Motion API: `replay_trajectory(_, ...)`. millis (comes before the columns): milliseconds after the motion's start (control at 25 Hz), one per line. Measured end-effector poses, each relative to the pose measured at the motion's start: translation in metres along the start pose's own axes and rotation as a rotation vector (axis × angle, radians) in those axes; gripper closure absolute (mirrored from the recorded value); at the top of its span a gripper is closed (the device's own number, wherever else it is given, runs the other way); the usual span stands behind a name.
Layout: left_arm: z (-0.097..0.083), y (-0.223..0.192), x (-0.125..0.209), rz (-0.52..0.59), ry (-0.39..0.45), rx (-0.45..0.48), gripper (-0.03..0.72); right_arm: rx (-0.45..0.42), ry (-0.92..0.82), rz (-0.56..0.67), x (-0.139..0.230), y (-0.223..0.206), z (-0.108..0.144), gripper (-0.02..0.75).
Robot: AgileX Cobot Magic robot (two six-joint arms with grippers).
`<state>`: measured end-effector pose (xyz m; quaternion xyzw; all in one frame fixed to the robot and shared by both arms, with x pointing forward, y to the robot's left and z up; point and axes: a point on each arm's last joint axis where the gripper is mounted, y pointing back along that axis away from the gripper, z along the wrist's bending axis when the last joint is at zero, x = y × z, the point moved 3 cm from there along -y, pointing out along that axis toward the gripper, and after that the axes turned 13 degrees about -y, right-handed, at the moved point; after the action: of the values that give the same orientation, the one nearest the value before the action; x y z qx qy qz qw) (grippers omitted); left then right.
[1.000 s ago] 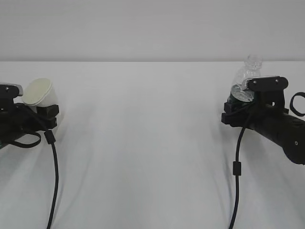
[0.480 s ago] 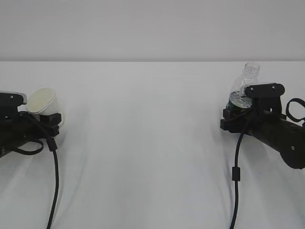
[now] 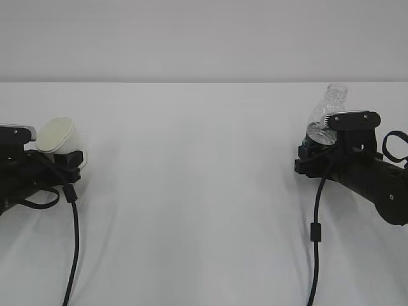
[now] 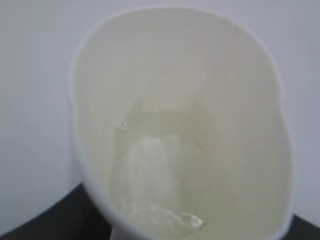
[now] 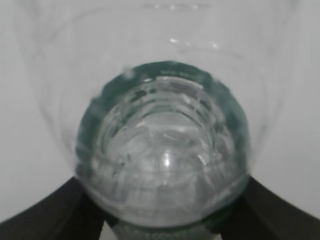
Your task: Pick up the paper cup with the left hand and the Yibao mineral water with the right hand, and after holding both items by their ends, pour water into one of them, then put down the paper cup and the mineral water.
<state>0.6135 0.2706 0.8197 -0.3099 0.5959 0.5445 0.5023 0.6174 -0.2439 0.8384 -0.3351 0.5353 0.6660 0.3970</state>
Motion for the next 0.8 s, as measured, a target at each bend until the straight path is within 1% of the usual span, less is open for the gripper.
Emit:
replay_trajectory(160, -0.002, 0.0, 0.0, -0.002, -0.009, 0.015, 0.298, 0.0, 0.002, 0.002, 0.0, 0.0, 0.0, 0.277)
replay_trajectory(280, -0.003, 0.0, 0.0, -0.002, -0.013, 0.023, 0.257, 0.0, 0.002, 0.002, 0.0, 0.0, 0.0, 0.257)
replay_trajectory(320, -0.003, 0.0, 0.0, -0.001, -0.014, 0.025, 0.235, 0.001, 0.002, 0.004, 0.001, 0.0, 0.0, 0.218)
replay_trajectory(440, -0.005, 0.0, 0.003, 0.022, -0.023, 0.041, 0.185, 0.003, 0.003, 0.019, 0.002, 0.0, 0.0, 0.175)
replay_trajectory(560, -0.006, 0.001, 0.004, 0.065, -0.034, 0.052, 0.174, 0.007, 0.003, 0.037, 0.005, 0.0, -0.001, 0.165)
replay_trajectory(680, -0.004, 0.004, -0.003, 0.092, -0.045, 0.052, 0.172, 0.009, 0.003, 0.048, 0.006, 0.0, -0.001, 0.162)
replay_trajectory(800, -0.002, 0.006, -0.012, 0.089, -0.055, 0.047, 0.171, 0.009, 0.004, 0.054, 0.006, 0.001, -0.001, 0.16)
